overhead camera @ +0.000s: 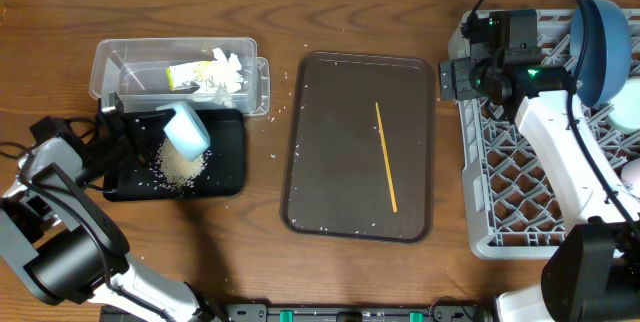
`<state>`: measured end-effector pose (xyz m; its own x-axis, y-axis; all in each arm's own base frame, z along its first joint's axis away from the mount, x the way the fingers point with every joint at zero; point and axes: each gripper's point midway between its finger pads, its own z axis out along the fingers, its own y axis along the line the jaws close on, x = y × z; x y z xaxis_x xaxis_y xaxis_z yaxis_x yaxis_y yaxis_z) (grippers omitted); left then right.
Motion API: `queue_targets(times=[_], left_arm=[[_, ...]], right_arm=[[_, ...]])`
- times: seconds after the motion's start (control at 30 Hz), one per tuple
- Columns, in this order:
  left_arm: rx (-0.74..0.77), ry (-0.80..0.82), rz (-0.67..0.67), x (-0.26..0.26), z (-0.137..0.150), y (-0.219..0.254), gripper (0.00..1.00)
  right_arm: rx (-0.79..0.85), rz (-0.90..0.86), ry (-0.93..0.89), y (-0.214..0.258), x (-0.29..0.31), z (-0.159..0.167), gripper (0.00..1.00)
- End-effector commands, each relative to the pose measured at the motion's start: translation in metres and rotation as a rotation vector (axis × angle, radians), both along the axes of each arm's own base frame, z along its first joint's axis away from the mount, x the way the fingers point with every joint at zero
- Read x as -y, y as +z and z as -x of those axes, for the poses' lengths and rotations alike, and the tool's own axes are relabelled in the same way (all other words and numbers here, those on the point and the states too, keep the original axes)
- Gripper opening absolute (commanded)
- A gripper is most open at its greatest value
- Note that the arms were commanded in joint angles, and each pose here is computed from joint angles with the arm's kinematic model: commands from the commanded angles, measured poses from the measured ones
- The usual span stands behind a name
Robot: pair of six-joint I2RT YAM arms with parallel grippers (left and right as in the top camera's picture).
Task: Sort waste into correct bins and load items into the dishwasher rack
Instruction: 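Tilt the white bowl with the left gripper to pour rice out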
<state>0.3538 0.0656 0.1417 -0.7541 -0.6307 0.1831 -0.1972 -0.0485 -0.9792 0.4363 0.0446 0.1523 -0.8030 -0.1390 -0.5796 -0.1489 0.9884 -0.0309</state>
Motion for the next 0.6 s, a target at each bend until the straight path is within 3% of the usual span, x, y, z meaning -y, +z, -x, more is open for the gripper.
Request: queue_targets(times=[0.0, 0.27, 0.57], left_arm=[[-0.044, 0.01, 0.079, -0.0012, 0.0003, 0.0046, 0.06], [-0.202, 0.025, 0.207, -0.0012, 0.0003, 0.0046, 0.06], [-0.214, 0.026, 0.216, -0.0013, 0.0003, 0.0046, 0.06]], right_arm=[[0.018, -0.004, -0.011, 0.0087, 0.0001, 0.0022, 0.95], [0.018, -0.003, -0.011, 0.0086, 0.0001, 0.0023, 0.95], [0.018, -0.004, -0.011, 0.0086, 0.0001, 0.0023, 0.95]])
